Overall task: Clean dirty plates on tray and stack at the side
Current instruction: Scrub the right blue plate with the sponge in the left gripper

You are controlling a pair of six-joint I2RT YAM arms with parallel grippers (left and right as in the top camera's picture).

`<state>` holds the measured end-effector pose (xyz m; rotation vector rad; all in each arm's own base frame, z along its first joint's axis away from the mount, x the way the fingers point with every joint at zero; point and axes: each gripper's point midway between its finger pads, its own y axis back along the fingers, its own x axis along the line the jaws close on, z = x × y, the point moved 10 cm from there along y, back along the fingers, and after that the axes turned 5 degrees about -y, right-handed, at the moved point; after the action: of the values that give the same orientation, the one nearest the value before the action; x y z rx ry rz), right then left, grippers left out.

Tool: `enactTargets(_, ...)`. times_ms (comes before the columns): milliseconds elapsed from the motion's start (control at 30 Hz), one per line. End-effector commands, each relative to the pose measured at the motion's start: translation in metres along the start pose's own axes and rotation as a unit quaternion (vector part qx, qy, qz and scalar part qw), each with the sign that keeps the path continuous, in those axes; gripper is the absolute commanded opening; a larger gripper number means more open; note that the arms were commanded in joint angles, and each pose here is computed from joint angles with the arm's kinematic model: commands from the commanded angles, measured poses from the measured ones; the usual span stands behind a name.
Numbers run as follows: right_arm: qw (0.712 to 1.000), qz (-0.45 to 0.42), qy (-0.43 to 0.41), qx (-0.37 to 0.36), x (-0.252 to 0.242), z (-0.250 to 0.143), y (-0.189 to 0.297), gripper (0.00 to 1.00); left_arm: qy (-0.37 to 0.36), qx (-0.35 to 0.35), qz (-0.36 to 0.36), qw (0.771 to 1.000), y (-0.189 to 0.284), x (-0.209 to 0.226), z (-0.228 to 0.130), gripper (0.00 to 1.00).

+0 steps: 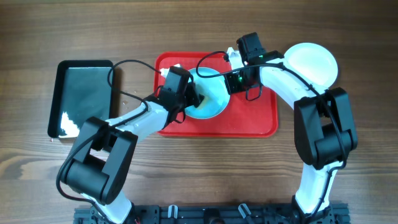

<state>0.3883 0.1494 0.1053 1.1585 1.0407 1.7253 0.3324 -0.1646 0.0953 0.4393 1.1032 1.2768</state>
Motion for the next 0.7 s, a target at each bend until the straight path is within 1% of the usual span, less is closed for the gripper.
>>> enactTargets(0, 1.000, -0.007, -0.003, 0.021, -0.003, -0.007, -0.010, 0.04, 0.013, -0.038, 0.087, 0.995, 0.000, 0.021, 0.007, 0.05)
enactTargets(100, 1.000, -0.007, -0.003, 0.021, -0.003, -0.007, -0.010, 0.04, 0.025, -0.045, 0.135, 0.990, 0.003, 0.040, 0.013, 0.04)
enactTargets(200, 1.000, -0.007, -0.003, 0.021, -0.003, -0.007, -0.010, 0.04, 0.043, -0.079, 0.122, 0.988, 0.023, 0.042, 0.032, 0.04)
enactTargets(233, 1.000, -0.007, -0.003, 0.021, -0.003, -0.007, -0.010, 0.04, 0.045, -0.103, 0.098, 0.989, 0.038, 0.033, 0.041, 0.04)
enactTargets(267, 1.000, -0.007, -0.002, 0.019, -0.003, -0.006, -0.010, 0.04, 0.047, -0.111, 0.068, 0.990, 0.046, 0.025, 0.046, 0.04)
enactTargets(300, 1.000, -0.007, 0.000, 0.017, -0.003, -0.006, -0.010, 0.04, 0.043, -0.106, -0.009, 0.993, 0.050, 0.009, 0.051, 0.04)
enactTargets(333, 1.000, -0.006, 0.003, 0.014, -0.003, -0.005, -0.010, 0.04, 0.036, -0.093, -0.061, 0.993, 0.048, 0.000, 0.052, 0.04)
enactTargets(367, 1.000, -0.006, 0.004, 0.011, -0.003, -0.004, -0.010, 0.04, 0.030, -0.088, -0.076, 0.993, 0.042, -0.005, 0.050, 0.04)
enactTargets(433, 1.000, -0.006, 0.004, 0.010, -0.003, -0.004, -0.010, 0.04, 0.017, -0.076, -0.081, 0.994, 0.021, -0.012, 0.037, 0.04)
enactTargets(500, 1.000, -0.006, 0.004, 0.010, -0.003, -0.004, -0.010, 0.04, 0.008, -0.048, -0.077, 0.996, 0.000, -0.016, 0.019, 0.04)
enactTargets(567, 1.000, -0.006, 0.004, 0.010, -0.003, -0.004, -0.010, 0.04, 0.003, -0.031, -0.067, 0.997, -0.010, -0.014, 0.009, 0.04)
enactTargets(633, 1.000, -0.006, 0.004, 0.010, -0.003, -0.004, -0.010, 0.04, 0.003, -0.048, 0.012, 0.999, -0.013, 0.002, 0.007, 0.05)
enactTargets(667, 1.000, -0.006, 0.004, 0.010, -0.003, -0.004, -0.010, 0.04, 0.004, -0.060, 0.064, 0.996, -0.013, 0.012, 0.006, 0.04)
